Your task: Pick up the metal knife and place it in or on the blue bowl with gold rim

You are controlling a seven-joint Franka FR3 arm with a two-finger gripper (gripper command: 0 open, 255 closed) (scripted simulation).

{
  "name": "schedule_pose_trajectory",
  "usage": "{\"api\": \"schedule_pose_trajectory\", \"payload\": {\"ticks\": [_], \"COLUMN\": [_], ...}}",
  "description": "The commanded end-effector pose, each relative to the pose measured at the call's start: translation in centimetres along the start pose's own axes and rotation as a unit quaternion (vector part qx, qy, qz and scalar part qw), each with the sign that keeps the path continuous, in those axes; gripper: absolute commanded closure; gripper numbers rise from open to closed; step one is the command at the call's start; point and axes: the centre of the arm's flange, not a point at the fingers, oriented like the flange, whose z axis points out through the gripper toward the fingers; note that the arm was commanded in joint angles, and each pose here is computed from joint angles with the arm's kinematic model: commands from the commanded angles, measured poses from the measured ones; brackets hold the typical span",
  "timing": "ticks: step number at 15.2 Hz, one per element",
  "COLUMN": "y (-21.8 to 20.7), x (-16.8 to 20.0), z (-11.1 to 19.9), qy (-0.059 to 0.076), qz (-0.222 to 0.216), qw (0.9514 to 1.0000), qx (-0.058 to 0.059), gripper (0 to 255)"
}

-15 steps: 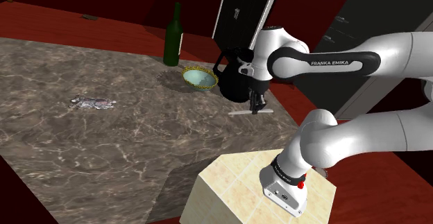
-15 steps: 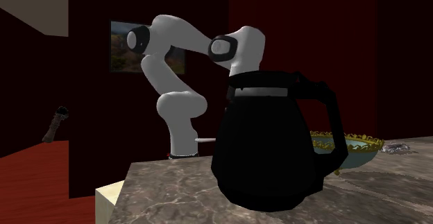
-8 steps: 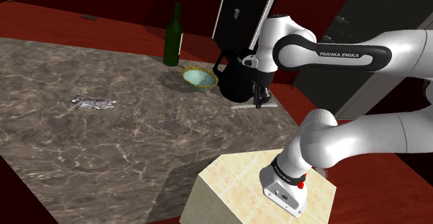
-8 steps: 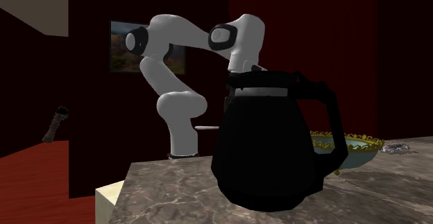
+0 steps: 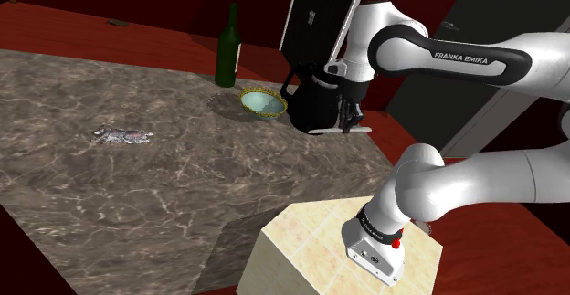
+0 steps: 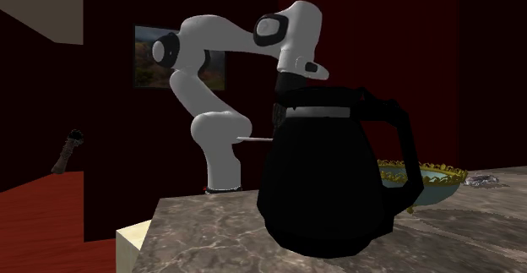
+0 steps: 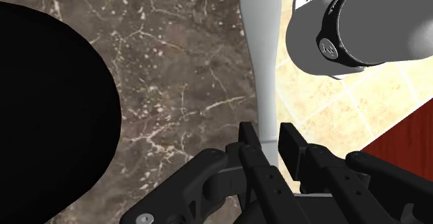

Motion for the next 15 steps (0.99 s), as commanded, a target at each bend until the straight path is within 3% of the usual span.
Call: {"api": "schedule_pose_trajectory", "payload": {"ticks": [1,5,15], "y": [0.0,-0.2,8.7], "x": [-0.2,-0.6,8.5], "z": [-1.1,-3.0,-6.4], "qy": [0.000,0.000,0.000], "qz": [0.000,0.000,0.000], "qw": [1.0000,1.0000,1.0000], "qx": [0.000,0.000,0.000], "gripper": [255,255,255]}}
